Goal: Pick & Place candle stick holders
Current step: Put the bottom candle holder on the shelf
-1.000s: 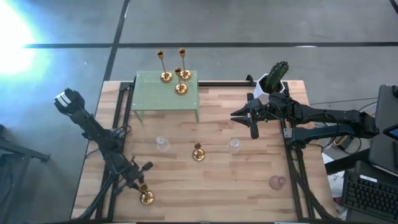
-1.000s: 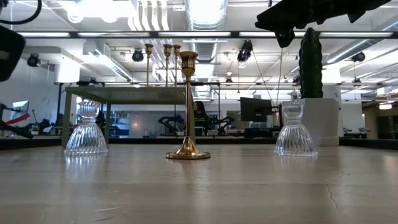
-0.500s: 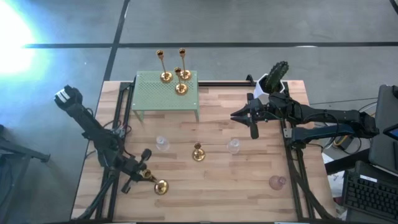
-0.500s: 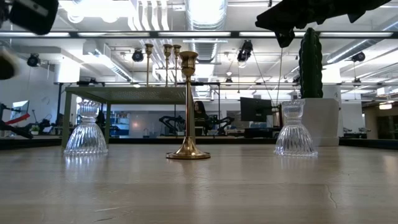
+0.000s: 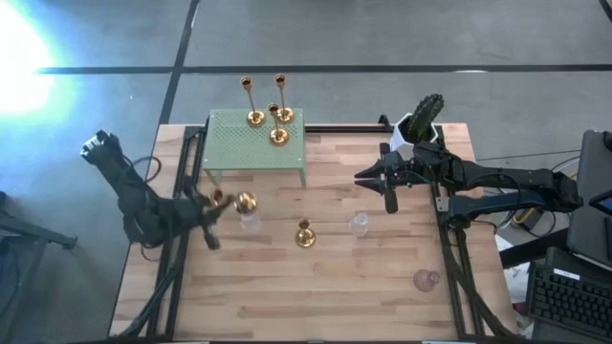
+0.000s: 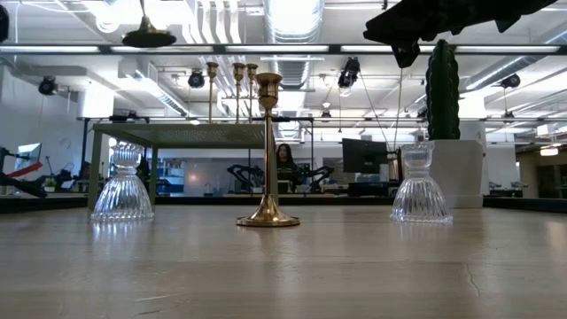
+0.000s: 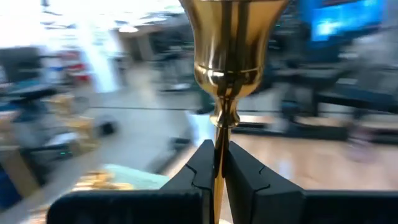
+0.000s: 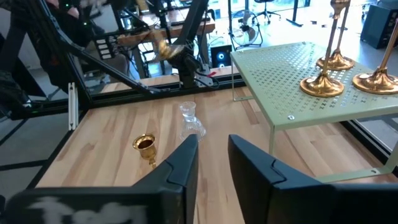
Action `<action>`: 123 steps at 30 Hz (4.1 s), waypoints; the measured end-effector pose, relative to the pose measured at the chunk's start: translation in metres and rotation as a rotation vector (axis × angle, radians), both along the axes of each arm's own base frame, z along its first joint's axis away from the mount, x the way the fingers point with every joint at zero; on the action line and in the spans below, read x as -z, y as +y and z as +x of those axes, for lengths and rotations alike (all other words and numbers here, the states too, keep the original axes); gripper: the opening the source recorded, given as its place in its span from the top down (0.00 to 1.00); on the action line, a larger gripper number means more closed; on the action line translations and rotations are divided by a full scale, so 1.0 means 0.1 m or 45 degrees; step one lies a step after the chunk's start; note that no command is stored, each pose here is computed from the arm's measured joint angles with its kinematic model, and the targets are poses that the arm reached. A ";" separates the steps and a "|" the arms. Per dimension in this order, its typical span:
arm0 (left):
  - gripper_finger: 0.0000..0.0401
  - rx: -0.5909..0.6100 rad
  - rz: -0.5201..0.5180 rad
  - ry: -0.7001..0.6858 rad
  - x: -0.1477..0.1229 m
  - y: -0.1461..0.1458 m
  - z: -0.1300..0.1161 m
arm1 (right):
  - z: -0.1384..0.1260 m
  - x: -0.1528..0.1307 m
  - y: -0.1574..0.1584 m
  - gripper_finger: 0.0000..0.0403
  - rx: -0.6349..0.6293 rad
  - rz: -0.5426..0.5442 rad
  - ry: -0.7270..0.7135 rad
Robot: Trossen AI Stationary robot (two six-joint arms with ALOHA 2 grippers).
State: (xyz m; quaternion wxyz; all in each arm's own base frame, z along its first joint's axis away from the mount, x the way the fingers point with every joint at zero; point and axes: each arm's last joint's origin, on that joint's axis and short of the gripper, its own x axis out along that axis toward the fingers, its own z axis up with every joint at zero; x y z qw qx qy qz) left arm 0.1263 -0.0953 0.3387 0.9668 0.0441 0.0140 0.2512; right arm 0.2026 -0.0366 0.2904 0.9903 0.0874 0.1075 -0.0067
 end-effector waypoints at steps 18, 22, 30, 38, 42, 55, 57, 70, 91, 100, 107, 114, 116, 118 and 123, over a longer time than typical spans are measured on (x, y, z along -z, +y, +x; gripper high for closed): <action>0.95 -0.757 -0.017 -0.058 -0.23 0.85 0.01 | 0.00 0.00 0.00 0.82 0.000 0.000 0.000; 0.95 -0.846 -0.001 -0.028 -0.19 1.03 0.01 | 0.00 0.00 0.00 0.84 0.000 0.000 0.000; 0.95 -0.832 -0.139 0.013 -0.03 1.44 -0.01 | 0.00 0.00 0.00 0.83 0.000 0.000 0.000; 0.95 -0.903 -0.188 0.053 0.02 1.79 -0.05 | 0.00 0.00 0.00 0.79 0.000 -0.001 0.000; 0.95 -0.920 -0.195 0.079 0.05 1.94 -0.05 | 0.00 0.00 0.00 0.78 0.000 0.000 0.000; 0.95 -0.897 -0.250 0.102 0.18 2.44 0.02 | 0.00 0.00 0.00 0.81 0.001 0.000 0.000; 0.95 -0.892 -0.245 0.089 0.18 2.48 0.03 | 0.00 0.00 0.00 0.82 0.000 0.000 0.000; 0.95 -0.964 -0.238 0.125 0.26 2.70 0.01 | 0.00 0.00 0.00 0.83 0.000 0.000 0.000; 0.95 -0.925 -0.270 0.089 0.29 2.82 -0.03 | 0.00 0.00 0.00 0.78 0.000 0.000 0.000; 0.95 -0.903 -0.278 0.080 0.29 2.83 -0.02 | 0.00 0.00 0.00 0.83 0.000 0.000 0.000; 0.95 -0.903 -0.278 0.083 0.29 2.83 -0.02 | 0.00 0.00 0.00 0.84 0.000 0.000 0.000; 0.95 -0.903 -0.268 0.095 0.29 2.83 -0.03 | 0.00 0.00 0.00 0.82 0.000 0.000 0.000; 0.95 -0.906 -0.268 0.096 0.29 2.83 -0.04 | 0.00 0.00 0.00 0.81 0.001 0.000 0.000; 0.95 -0.908 -0.270 0.097 0.30 2.84 -0.04 | 0.00 0.00 0.00 0.80 0.001 0.000 0.000; 0.95 -0.919 -0.278 0.106 0.36 2.85 -0.06 | 0.00 0.00 0.00 0.78 0.000 0.000 0.000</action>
